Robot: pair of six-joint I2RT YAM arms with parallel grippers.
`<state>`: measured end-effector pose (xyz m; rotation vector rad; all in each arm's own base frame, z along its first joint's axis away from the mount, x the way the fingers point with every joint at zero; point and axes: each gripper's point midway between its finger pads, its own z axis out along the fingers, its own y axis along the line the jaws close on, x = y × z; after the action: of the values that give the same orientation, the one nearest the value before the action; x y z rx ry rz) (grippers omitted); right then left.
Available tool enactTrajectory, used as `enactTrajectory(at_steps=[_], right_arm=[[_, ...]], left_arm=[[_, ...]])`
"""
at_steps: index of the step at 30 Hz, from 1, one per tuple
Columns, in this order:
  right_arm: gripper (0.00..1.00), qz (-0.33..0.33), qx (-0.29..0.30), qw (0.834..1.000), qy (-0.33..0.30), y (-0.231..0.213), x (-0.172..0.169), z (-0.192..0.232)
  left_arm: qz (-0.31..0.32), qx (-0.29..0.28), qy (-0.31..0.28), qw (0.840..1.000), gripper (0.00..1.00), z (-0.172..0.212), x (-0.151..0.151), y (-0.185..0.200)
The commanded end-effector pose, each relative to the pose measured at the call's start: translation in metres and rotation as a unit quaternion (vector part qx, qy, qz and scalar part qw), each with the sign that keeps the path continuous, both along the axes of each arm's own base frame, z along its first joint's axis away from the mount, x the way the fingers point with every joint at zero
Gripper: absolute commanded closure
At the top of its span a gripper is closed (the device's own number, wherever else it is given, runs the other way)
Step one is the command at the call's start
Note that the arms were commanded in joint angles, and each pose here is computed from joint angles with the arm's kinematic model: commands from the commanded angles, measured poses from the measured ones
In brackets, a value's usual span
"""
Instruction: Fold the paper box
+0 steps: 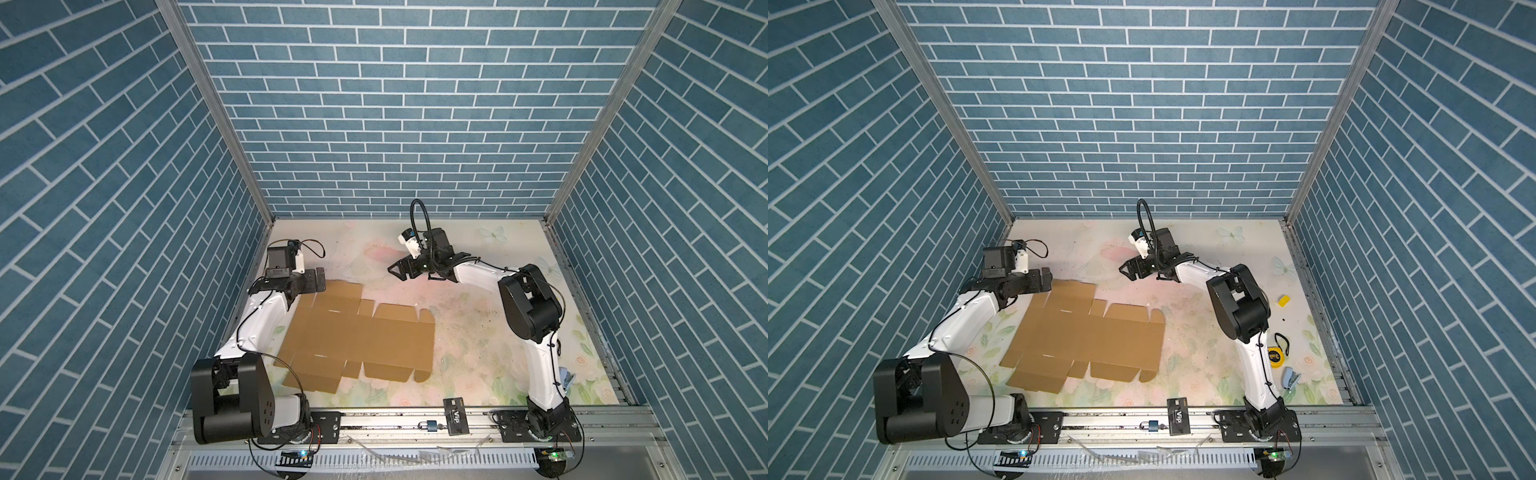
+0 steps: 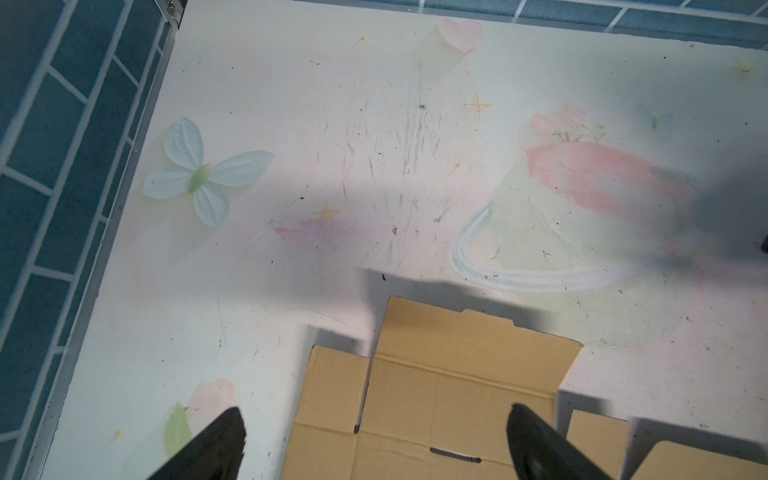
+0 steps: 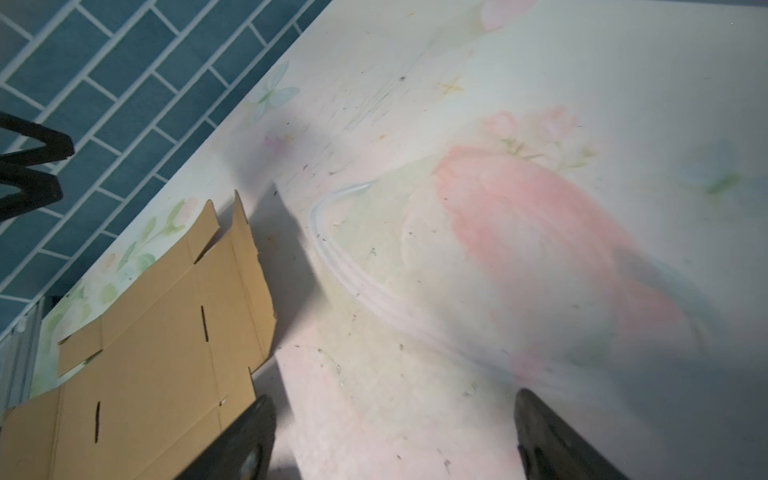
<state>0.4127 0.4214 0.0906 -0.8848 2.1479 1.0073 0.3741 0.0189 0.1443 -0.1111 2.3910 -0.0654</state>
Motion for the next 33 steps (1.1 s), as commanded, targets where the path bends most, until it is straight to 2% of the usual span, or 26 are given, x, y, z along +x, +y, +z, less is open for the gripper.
enactTrajectory(at_steps=[1, 14, 26, 29, 31, 33], right_arm=[[0.12, 0.032, 0.023, 0.998, 0.048, 0.028, -0.016, -0.013], [0.16, 0.107, 0.061, 0.986, 0.114, 0.097, -0.048, -0.042], [0.35, 0.161, 0.066, 0.975, 0.139, 0.122, -0.07, -0.054], [0.44, 0.173, 0.074, 0.972, 0.139, 0.124, -0.072, -0.05], [0.59, 0.183, 0.077, 0.971, 0.137, 0.125, -0.073, -0.052], [0.79, 0.191, 0.074, 0.968, 0.145, 0.126, -0.074, -0.052]], left_arm=[[0.003, -0.003, -0.006, 1.0, 0.0, 0.002, -0.002, 0.001], [-0.005, -0.008, -0.009, 1.0, 0.0, 0.004, -0.001, -0.002], [-0.012, -0.022, -0.002, 1.0, 0.0, 0.007, -0.001, -0.007], [-0.017, -0.024, -0.004, 1.0, 0.0, 0.007, 0.001, -0.009], [-0.02, -0.027, -0.007, 0.999, 0.0, 0.004, 0.002, -0.01], [-0.027, -0.036, -0.005, 0.999, 0.0, 0.007, 0.001, -0.014]])
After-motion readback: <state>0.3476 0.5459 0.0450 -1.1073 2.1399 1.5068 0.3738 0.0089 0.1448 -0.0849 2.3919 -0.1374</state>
